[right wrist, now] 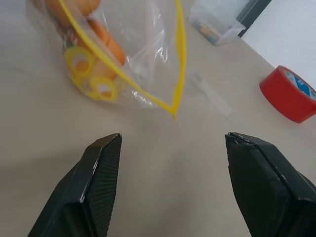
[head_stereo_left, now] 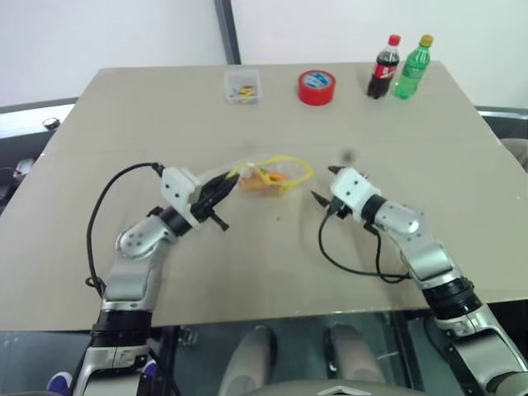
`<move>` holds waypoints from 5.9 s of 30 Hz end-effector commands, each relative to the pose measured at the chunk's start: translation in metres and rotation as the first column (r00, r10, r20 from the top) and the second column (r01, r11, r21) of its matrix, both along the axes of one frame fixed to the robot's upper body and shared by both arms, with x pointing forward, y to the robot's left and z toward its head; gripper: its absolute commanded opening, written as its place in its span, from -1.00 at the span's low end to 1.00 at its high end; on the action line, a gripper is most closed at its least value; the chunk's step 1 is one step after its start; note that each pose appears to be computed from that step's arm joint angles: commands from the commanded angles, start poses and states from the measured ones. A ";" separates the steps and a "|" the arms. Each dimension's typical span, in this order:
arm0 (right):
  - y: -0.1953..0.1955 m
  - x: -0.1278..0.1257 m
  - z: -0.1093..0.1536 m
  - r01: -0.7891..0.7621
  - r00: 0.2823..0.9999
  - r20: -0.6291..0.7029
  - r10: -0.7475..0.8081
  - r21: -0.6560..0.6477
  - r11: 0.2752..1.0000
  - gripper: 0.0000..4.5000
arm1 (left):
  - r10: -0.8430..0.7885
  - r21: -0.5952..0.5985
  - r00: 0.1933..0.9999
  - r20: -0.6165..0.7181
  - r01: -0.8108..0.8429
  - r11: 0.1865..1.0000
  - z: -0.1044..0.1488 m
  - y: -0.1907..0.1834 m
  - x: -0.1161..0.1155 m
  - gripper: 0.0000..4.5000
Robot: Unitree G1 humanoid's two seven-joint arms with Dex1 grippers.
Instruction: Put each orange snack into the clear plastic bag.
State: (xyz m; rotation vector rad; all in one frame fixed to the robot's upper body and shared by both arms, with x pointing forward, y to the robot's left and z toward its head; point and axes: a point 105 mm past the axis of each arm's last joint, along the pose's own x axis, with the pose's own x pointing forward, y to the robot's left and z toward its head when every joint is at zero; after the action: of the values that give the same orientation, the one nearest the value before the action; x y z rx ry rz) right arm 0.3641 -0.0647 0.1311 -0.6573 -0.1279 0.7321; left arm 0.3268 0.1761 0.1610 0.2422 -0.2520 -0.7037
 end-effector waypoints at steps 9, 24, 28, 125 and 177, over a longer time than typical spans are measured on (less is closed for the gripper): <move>0.026 0.019 0.033 -0.116 0.986 0.123 0.110 0.043 0.992 -0.19 | -0.016 -0.013 0.998 0.065 0.017 1.000 0.020 -0.002 -0.005 -1.00; -0.057 0.036 0.095 0.110 0.948 0.300 -0.104 -0.004 0.994 -0.95 | -0.072 -0.016 0.986 0.149 0.076 0.997 0.062 -0.016 0.019 -1.00; -0.084 0.031 0.122 0.187 0.914 0.372 -0.161 -0.036 0.982 -0.95 | -0.090 -0.001 0.974 0.207 0.092 0.996 0.083 -0.026 0.038 -1.00; -0.016 0.000 0.090 0.003 0.902 0.387 0.189 -0.445 0.896 -0.99 | -0.154 0.203 0.924 0.350 0.085 0.975 0.056 -0.029 -0.003 -1.00; -0.107 -0.035 0.069 0.220 0.970 0.159 -0.183 -0.255 0.942 -0.99 | -0.177 0.373 0.974 0.139 0.114 0.921 0.024 -0.036 0.026 -1.00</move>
State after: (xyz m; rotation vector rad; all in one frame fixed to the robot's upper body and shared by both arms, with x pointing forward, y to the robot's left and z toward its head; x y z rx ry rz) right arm 0.3319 -0.1460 0.1856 -0.9652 -0.1103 0.6180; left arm 0.3578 0.1198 0.1784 0.6100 -0.3110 -0.9227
